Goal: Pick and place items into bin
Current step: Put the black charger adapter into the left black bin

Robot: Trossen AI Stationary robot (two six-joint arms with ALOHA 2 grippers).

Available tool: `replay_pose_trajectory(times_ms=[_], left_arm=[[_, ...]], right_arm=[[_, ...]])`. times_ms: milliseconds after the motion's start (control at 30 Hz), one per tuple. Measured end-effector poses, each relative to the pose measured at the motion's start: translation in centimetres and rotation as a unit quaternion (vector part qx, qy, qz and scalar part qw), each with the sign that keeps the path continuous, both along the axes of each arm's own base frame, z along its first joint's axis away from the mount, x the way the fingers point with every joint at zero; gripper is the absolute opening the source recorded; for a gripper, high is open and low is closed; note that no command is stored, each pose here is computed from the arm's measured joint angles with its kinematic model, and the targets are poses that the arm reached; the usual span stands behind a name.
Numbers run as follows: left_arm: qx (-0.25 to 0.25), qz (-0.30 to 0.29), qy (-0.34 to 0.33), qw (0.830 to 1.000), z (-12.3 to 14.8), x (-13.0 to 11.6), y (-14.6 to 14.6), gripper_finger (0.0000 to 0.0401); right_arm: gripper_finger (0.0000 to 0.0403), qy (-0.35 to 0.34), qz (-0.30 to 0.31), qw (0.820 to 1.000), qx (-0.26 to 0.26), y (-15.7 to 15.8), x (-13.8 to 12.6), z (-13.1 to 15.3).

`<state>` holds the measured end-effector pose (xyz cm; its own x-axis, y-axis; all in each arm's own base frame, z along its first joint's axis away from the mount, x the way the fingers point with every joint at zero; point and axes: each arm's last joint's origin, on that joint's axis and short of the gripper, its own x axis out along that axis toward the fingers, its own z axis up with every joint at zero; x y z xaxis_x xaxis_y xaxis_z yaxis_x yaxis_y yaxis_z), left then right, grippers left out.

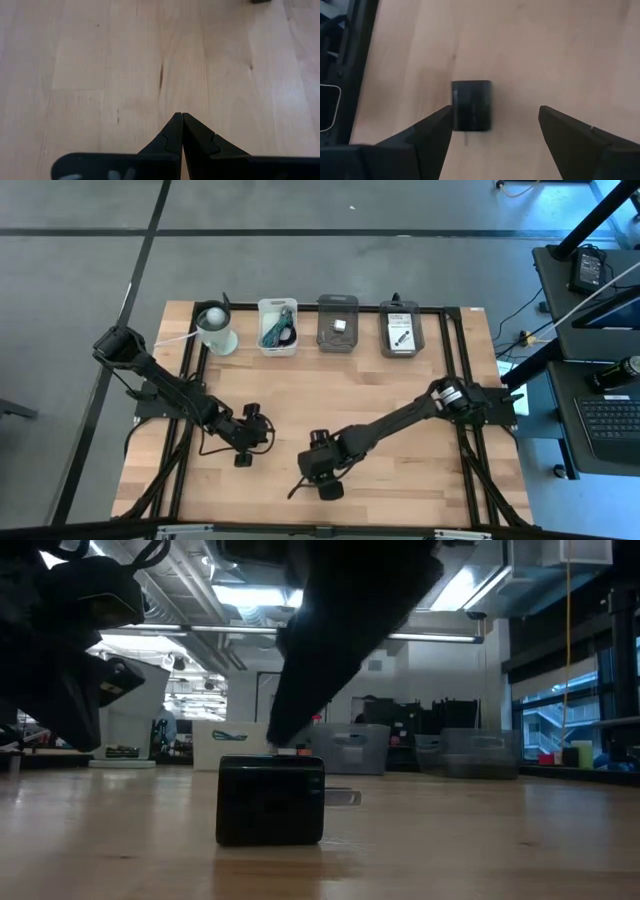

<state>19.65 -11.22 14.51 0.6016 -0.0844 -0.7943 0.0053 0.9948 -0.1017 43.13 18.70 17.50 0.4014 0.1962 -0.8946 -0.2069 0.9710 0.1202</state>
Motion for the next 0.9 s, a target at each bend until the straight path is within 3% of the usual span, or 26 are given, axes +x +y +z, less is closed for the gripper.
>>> replay_pose_trajectory(times_ms=[433,667,900], left_arm=[[-0.007,0.004,-0.006,1.0,0.1,0.1,-0.1,0.0003],[0.001,0.011,-0.01,1.0,0.1,0.1,0.0,0.0002],[0.009,0.005,-0.012,1.0,0.1,0.2,0.2,0.0002]], right_arm=[[0.0243,0.019,-0.011,1.0,0.003,1.8,0.3,-3.9],[0.0146,0.016,-0.03,0.999,-0.012,1.7,0.3,-3.9],[0.0143,0.075,-0.057,0.995,-0.028,0.7,-0.9,-3.0]])
